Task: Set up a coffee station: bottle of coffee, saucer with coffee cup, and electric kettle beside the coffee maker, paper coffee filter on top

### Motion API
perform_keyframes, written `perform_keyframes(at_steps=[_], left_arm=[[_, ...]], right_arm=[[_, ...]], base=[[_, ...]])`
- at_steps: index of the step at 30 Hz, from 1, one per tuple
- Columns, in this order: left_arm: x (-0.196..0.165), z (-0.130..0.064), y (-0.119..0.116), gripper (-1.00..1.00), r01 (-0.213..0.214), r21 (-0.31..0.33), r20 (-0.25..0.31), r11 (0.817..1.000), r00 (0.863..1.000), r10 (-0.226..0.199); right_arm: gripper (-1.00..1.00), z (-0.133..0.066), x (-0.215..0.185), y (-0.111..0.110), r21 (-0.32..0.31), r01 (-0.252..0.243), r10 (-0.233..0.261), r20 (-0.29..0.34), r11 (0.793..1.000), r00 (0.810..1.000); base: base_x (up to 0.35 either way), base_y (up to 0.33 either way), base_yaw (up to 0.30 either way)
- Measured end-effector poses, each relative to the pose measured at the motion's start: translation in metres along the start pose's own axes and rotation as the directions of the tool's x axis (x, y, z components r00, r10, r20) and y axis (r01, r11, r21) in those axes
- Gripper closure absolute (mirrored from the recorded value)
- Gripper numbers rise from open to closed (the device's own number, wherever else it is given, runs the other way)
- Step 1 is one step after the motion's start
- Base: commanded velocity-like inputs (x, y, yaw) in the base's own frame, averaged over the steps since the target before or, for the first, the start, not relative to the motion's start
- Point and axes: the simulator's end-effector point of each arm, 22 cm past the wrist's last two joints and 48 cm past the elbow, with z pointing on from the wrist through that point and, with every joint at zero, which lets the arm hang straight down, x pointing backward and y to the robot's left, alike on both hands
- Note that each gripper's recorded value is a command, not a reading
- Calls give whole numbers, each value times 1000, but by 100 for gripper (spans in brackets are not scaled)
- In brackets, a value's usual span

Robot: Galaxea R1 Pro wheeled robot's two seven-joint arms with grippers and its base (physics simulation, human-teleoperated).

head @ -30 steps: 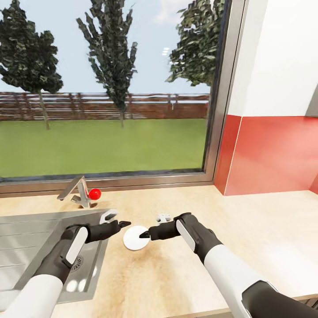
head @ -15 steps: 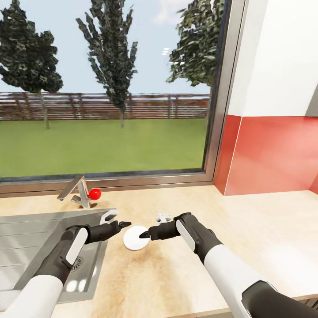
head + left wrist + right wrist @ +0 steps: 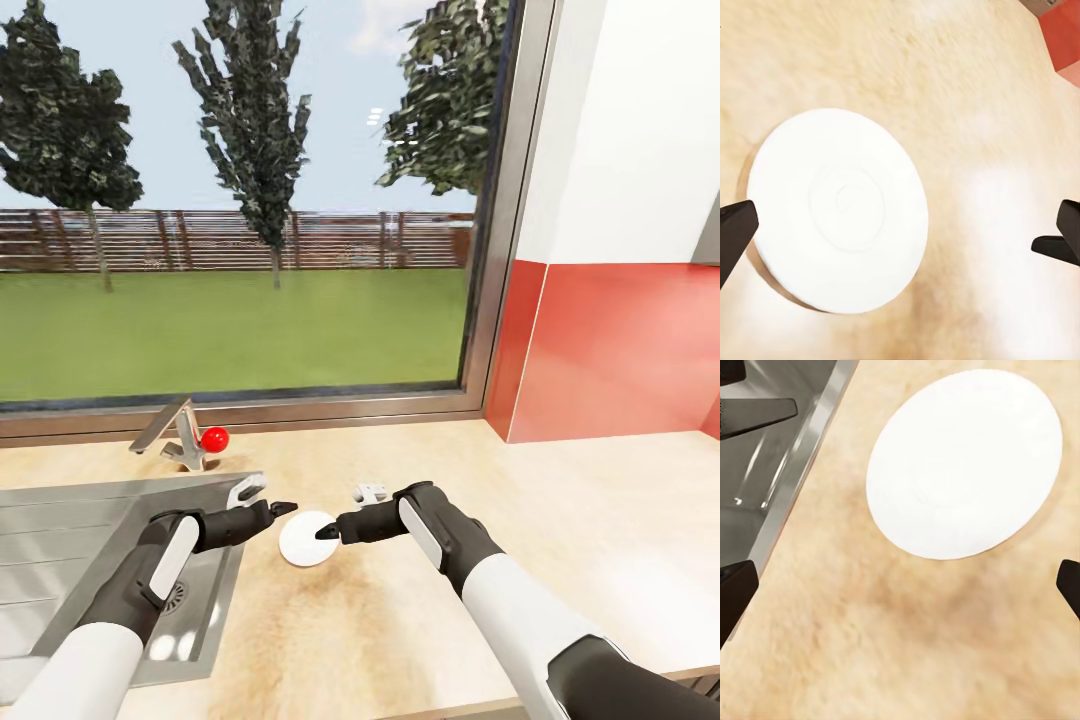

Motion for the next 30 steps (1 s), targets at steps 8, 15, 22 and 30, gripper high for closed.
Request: perform_keyframes(at_steps=[8,15,22,30], left_arm=[[0,0,0,-100,0,1,0,1000,1000,0],[0,0,0,-100,1,1,1,1000,1000,-1],[1,0,0,-100,3,1,-1,1000,1000,-3],[2,0,1,-100,4,0,-3,1000,1000,-4]], right_arm=[[-100,0,0,0,0,1,-1,1,1000,1000],[-100,0,0,0,0,0,0,0,1000,1000],[-100,0,0,0,0,-1,1,0,1000,1000],[-100,1,2,-1,2,-3,3,-4,1000,1000]], base=[[70,0,0],[151,0,0],[19,0,0],[0,0,0]])
